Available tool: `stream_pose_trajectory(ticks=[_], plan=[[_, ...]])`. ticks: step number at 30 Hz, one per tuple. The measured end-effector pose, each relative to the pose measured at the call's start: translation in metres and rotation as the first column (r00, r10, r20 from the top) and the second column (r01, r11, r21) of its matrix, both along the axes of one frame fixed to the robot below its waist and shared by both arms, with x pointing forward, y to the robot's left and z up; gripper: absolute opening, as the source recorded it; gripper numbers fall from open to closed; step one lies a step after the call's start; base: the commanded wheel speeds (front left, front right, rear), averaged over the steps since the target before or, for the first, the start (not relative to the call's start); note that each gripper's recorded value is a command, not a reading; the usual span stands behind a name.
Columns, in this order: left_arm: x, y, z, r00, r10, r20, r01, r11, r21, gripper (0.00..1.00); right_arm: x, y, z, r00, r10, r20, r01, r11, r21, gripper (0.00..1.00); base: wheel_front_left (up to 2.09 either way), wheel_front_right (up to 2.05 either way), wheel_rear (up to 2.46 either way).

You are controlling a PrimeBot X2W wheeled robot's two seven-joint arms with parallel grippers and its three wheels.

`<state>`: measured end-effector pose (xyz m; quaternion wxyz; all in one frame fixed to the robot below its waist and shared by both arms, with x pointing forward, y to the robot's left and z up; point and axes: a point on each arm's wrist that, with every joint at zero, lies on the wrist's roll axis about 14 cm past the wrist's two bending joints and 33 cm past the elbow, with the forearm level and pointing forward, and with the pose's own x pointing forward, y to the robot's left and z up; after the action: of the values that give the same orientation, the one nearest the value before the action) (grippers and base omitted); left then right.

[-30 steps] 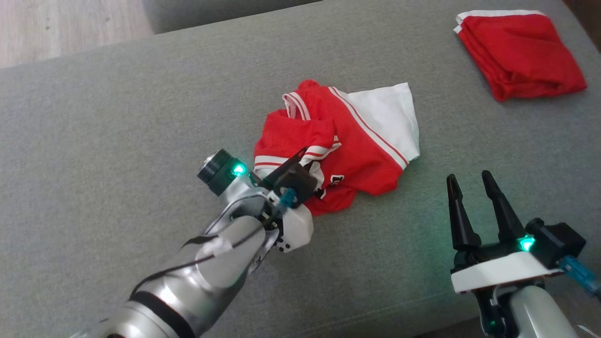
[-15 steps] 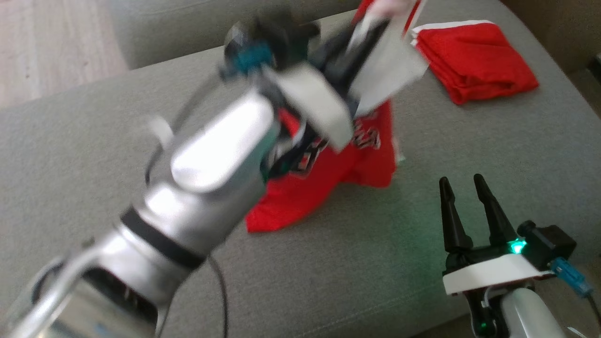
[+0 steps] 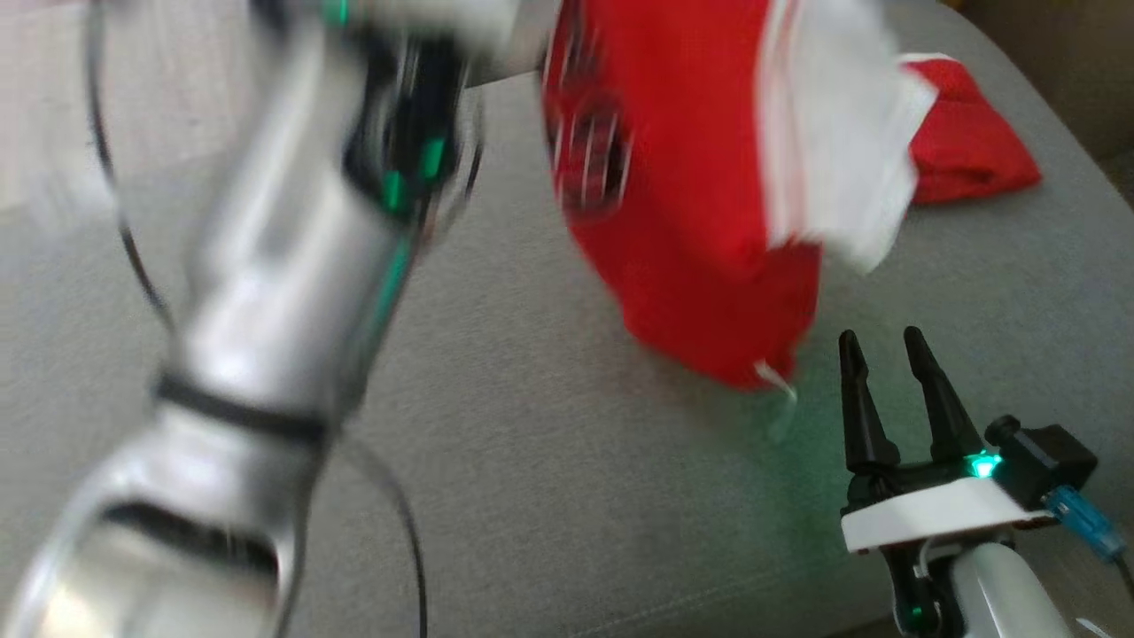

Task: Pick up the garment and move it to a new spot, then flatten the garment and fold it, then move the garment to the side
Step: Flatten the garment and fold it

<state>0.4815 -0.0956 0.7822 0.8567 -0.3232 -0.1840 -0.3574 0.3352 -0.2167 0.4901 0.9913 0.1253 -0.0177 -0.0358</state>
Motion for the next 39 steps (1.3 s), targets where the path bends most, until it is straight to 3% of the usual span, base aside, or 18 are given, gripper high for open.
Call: stream_pose_trajectory(ticks=[3, 6, 8, 16, 18, 19, 20, 21, 22, 23, 25, 28, 32, 36, 39], plan=[[0.022, 0.042, -0.099, 0.964, 0.136, -0.228, -0.125, 0.99, 0.065, 0.0, 0.006, 0.009, 0.001, 1.0, 0.029, 0.006, -0.029, 1.0, 0.003, 1.0, 0.0, 0.0, 0.0], [0.02, 0.094, -0.193, 0.868, 0.276, -0.414, -0.233, 0.961, 0.151, 0.0, 0.013, 0.018, 0.002, 0.998, 0.06, 0.011, -0.06, 0.998, 0.005, 1.0, 0.0, 0.0, 0.0], [0.009, 0.124, -0.231, 0.824, 0.365, -0.434, -0.287, 0.928, 0.236, 0.0, 0.017, 0.024, 0.003, 0.997, 0.079, 0.013, -0.079, 0.997, 0.005, 1.0, 0.0, 0.0, 0.0], [-0.029, 0.214, -0.281, 0.705, 0.562, -0.432, -0.456, 0.826, 0.331, 0.0, 0.023, 0.038, -0.007, 0.992, 0.129, -0.015, -0.129, 0.992, 0.0, 1.0, 0.0, 0.0, 0.0], [-0.05, 0.234, -0.305, 0.654, 0.606, -0.453, -0.47, 0.794, 0.385, 0.0, 0.025, 0.042, -0.01, 0.989, 0.145, -0.022, -0.145, 0.989, 0.0, 1.0, 0.0, 0.0, 0.0], [-0.056, 0.237, -0.311, 0.645, 0.608, -0.462, -0.467, 0.793, 0.392, 0.07, 0.026, 0.043, -0.01, 0.988, 0.151, -0.022, -0.151, 0.989, -0.002, 1.0, 0.0, 0.0, 0.0], [-0.062, 0.239, -0.316, 0.635, 0.612, -0.471, -0.465, 0.79, 0.399, 0.26, 0.027, 0.045, -0.01, 0.987, 0.156, -0.023, -0.156, 0.988, -0.004, 1.0, 0.0, 0.0, 0.0], [-0.066, 0.241, -0.32, 0.629, 0.619, -0.47, -0.464, 0.784, 0.412, 0.47, 0.027, 0.046, -0.01, 0.987, 0.161, -0.022, -0.161, 0.987, -0.005, 1.0, 0.0, 0.0, 0.0], [-0.069, 0.243, -0.321, 0.628, 0.624, -0.465, -0.464, 0.78, 0.419, 0.94, 0.028, 0.047, -0.01, 0.986, 0.164, -0.022, -0.165, 0.986, -0.005, 1.0, 0.0, 0.0, 0.0], [-0.07, 0.244, -0.321, 0.625, 0.627, -0.465, -0.468, 0.778, 0.42, 1.0, 0.028, 0.048, -0.01, 0.986, 0.167, -0.022, -0.167, 0.986, -0.007, 1.0, 0.0, 0.0, 0.0], [-0.071, 0.246, -0.311, 0.642, 0.648, -0.41, -0.481, 0.757, 0.443, 1.0, 0.028, 0.049, -0.009, 0.985, 0.171, -0.021, -0.171, 0.985, -0.008, 1.0, 0.0, 0.0, 0.0], [-0.067, 0.249, -0.28, 0.674, 0.699, -0.24, -0.529, 0.683, 0.503, 1.0, 0.026, 0.048, -0.011, 0.985, 0.171, -0.027, -0.171, 0.985, -0.01, 1.0, 0.0, 0.0, 0.0], [-0.063, 0.222, -0.248, 0.766, 0.642, 0.028, -0.527, 0.603, 0.598, 1.0, 0.024, 0.046, -0.018, 0.984, 0.17, -0.049, -0.171, 0.985, -0.012, 1.0, 0.0, 0.0, 0.0], [-0.052, 0.15, -0.245, 0.899, 0.424, 0.111, -0.387, 0.649, 0.655, 1.0, 0.026, 0.047, -0.024, 0.981, 0.178, -0.07, -0.18, 0.984, -0.014, 1.0, 0.0, 0.0, 0.0], [-0.036, 0.102, -0.254, 0.955, 0.281, 0.093, -0.259, 0.639, 0.724, 1.0, 0.029, 0.044, -0.031, 0.98, 0.178, -0.091, -0.181, 0.983, -0.022, 1.0, 0.0, 0.0, 0.0]])
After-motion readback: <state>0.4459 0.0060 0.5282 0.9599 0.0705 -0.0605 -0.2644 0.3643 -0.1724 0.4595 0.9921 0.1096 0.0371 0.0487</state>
